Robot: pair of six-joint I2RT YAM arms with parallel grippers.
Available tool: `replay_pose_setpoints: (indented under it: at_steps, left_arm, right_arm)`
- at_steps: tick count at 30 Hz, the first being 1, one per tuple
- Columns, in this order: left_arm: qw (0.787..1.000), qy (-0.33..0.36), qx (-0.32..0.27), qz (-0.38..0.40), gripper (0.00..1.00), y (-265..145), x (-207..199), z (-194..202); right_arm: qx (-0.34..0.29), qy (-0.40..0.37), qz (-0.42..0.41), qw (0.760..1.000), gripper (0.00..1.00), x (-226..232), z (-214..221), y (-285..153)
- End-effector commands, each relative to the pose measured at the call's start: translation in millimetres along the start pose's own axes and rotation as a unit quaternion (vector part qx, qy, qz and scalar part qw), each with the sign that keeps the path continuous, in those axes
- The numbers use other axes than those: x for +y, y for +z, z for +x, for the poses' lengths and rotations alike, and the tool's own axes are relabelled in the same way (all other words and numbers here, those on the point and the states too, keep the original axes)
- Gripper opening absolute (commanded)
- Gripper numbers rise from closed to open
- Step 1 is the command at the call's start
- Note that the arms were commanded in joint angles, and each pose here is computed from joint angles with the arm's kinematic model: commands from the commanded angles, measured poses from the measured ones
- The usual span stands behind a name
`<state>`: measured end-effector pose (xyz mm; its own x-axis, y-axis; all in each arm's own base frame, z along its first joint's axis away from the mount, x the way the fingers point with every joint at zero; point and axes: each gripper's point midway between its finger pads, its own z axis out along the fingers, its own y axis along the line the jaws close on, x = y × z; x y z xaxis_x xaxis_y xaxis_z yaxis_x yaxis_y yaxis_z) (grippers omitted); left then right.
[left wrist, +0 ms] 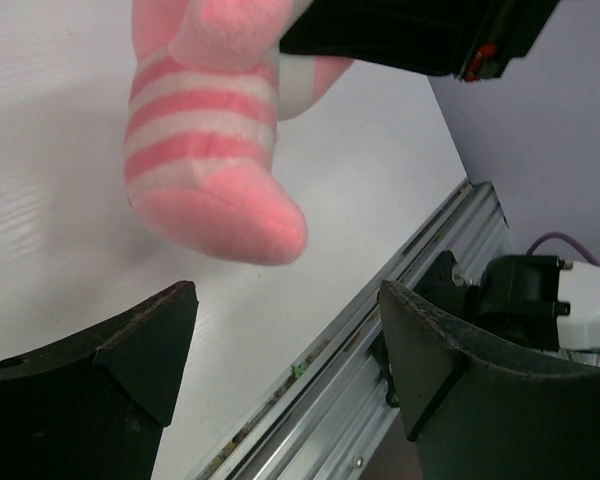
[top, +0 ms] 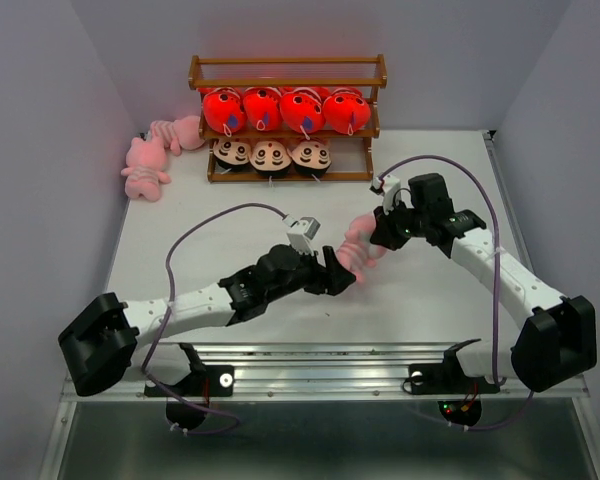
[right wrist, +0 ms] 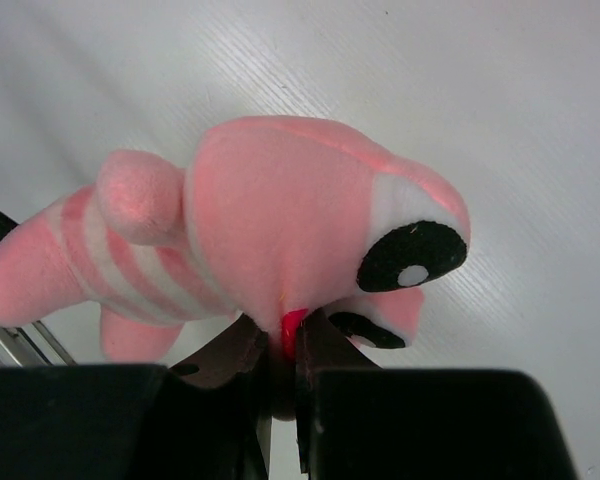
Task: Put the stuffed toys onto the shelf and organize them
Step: Pass the stuffed toy from the left arm to the right, then pass the stuffed toy from the right arm to the left
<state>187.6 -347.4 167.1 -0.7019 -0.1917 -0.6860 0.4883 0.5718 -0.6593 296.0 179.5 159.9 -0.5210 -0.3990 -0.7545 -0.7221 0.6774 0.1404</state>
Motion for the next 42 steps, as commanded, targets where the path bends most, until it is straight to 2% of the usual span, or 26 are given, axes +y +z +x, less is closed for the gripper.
replay_pose_setpoints:
  at_steps: [1,13,16,19,21,22,25,26,27,30,35,36,38,39,42]
  left_arm:
    - [0.997,-0.037,-0.060,-0.002,0.84,14.6,-21.9,-36.9]
    - [0.987,-0.036,-0.111,-0.114,0.84,42.3,9.3,-30.8]
    - [0.982,-0.043,-0.130,-0.134,0.82,43.0,16.3,-35.9]
    - [0.978,-0.047,-0.149,-0.142,0.75,41.1,17.3,-44.6]
    - [0.975,-0.043,-0.158,-0.147,0.67,39.7,17.9,-49.6]
    - [0.975,-0.042,-0.162,-0.147,0.66,39.2,17.5,-51.6]
    - [0.974,-0.033,-0.167,-0.149,0.52,38.4,17.9,-54.5]
    - [0.974,-0.032,-0.170,-0.146,0.22,38.6,16.1,-56.5]
    - [0.974,-0.028,-0.170,-0.147,0.01,38.3,17.6,-55.6]
    - [0.974,-0.026,-0.174,-0.144,0.00,37.1,16.7,-57.9]
    - [0.978,-0.004,-0.177,-0.113,0.00,26.8,10.6,-64.2]
    - [0.980,-0.004,-0.173,-0.093,0.00,25.6,4.9,-65.6]
    - [0.982,-0.007,-0.170,-0.082,0.00,18.4,10.7,-68.8]
    - [0.983,-0.007,-0.164,-0.085,0.00,16.4,18.3,-65.2]
    - [0.982,-0.017,-0.167,-0.088,0.00,3.2,34.8,-73.5]
  right_arm:
    - [-0.047,-0.013,0.016,0.999,0.01,-6.0,-29.7,-7.0]
    - [-0.069,0.010,-0.055,0.996,0.01,24.0,-45.3,-17.1]
    - [-0.072,0.010,-0.068,0.995,0.01,29.6,-48.9,-21.1]
    - [-0.075,0.008,-0.078,0.994,0.01,34.5,-48.8,-24.4]
    - [-0.074,0.008,-0.083,0.994,0.01,36.8,-45.4,-24.0]
    - [-0.073,0.008,-0.086,0.994,0.01,37.9,-43.9,-24.2]
    - [-0.074,0.005,-0.092,0.993,0.01,40.2,-42.3,-24.5]
    - [-0.075,0.004,-0.094,0.993,0.01,41.3,-42.9,-25.4]
    - [-0.075,0.002,-0.097,0.992,0.01,42.4,-42.4,-25.8]
    - [-0.074,0.000,-0.101,0.992,0.04,43.9,-40.5,-25.4]
    - [-0.075,-0.015,-0.091,0.993,0.28,41.3,-36.6,-26.7]
    - [-0.076,-0.018,-0.086,0.993,0.51,40.1,-36.8,-27.8]
    - [-0.082,-0.029,-0.066,0.994,0.89,34.8,-39.3,-31.6]
    - [-0.088,-0.035,-0.056,0.994,1.00,33.1,-42.5,-35.5]
    - [-0.103,-0.054,0.000,0.993,1.00,14.6,-54.1,-46.0]
